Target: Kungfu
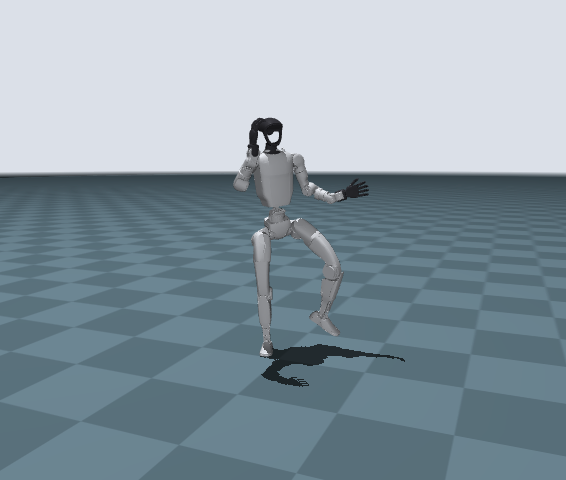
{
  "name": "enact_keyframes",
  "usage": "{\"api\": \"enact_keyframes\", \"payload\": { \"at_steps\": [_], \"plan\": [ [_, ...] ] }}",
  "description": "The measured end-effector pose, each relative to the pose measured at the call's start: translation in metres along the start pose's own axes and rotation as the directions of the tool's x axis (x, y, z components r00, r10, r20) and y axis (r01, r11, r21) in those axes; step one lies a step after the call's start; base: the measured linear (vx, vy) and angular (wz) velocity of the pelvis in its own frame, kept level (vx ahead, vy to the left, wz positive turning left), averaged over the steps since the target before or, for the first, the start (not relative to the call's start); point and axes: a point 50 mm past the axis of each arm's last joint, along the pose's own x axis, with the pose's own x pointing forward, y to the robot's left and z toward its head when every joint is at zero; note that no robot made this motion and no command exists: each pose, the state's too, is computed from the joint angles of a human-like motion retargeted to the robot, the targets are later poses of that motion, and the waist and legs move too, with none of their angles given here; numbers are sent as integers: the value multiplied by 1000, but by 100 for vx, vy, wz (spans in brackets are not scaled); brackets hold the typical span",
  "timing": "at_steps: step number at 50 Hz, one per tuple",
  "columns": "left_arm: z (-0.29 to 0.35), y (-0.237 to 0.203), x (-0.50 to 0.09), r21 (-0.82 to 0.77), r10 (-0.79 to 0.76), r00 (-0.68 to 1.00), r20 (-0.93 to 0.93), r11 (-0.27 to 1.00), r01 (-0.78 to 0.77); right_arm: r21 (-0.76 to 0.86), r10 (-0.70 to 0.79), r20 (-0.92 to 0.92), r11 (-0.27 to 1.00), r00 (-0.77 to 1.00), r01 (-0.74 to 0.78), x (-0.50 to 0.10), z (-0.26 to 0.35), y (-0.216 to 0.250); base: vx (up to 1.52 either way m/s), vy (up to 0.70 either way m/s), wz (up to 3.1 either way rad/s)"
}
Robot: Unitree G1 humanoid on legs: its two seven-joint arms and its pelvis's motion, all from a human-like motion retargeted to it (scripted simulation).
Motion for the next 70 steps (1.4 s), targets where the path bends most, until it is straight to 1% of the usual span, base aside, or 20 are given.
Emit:
{"api": "enact_keyframes", "payload": {
  "at_steps": [5,10,15,17,22,30,35,40,43,45,47,48,50,52,55,58,62,65,67,70],
  "plan": [
    [63,-12,51,-45,-7,977,212,999,17,211,167,-230,970,959,-118,-15,-62,36,34,28,98],
    [129,-35,101,-131,-22,939,344,989,71,285,277,-425,944,862,-163,-31,-127,89,49,28,143],
    [174,-59,143,-206,32,929,368,977,48,366,260,-607,930,751,-26,-52,-166,125,75,49,110],
    [188,-84,155,-213,-8,932,363,973,91,350,237,-645,937,727,5,-56,-172,123,69,42,140],
    [215,-141,165,-352,-128,951,280,908,226,244,114,-694,966,711,84,-40,-179,108,41,25,159],
    [240,-155,168,-222,-199,929,312,935,275,193,8,-713,964,701,184,-39,-181,94,34,-23,77],
    [208,-159,160,-205,-234,937,258,935,290,209,66,-759,967,647,147,-70,-184,94,55,40,99],
    [111,-178,123,-194,-444,896,-13,880,433,165,136,-865,986,483,16,-155,-178,81,40,28,124],
    [36,-182,74,-152,-574,792,-211,819,553,132,144,-956,989,257,-62,-241,-158,75,24,3,72],
    [-17,-177,28,-131,-637,669,-382,754,643,131,132,-991,986,3,-105,-311,-131,73,12,8,75],
    [-65,-165,-27,-152,-659,463,-593,656,739,173,115,-918,977,-379,-122,-390,-85,70,7,7,68],
    [-84,-155,-53,-198,-654,328,-682,597,777,230,121,-803,966,-583,-116,-429,-51,68,11,6,100],
    [-108,-138,-101,-340,-634,72,-770,503,794,366,99,-411,928,-906,-65,-489,39,58,11,8,137],
    [-117,-142,-145,-455,-650,-50,-759,473,754,442,-17,43,897,-999,4,-516,142,38,8,7,123],
    [-113,-170,-200,-536,-706,-64,-705,472,700,460,-140,539,875,-831,151,-507,286,2,18,-1,40],
    [-105,-185,-225,-555,-757,-43,-652,439,707,355,-136,801,891,-582,282,-460,416,-4,21,-20,17],
    [-88,-205,-222,-438,-850,-79,-521,187,880,130,9,929,929,-371,347,-380,529,25,19,-24,61],
    [-88,-206,-221,-384,-826,-193,-530,30,923,-45,124,957,957,-263,288,-333,569,42,11,-21,15],
    [-89,-204,-216,-400,-813,-235,-533,-2,916,-121,163,963,972,-212,200,-315,580,46,9,-19,-44],
    [-91,-200,-205,-416,-821,-201,-535,49,908,-192,202,958,979,-204,72,-312,580,50,10,-16,-58]
  ]
}}
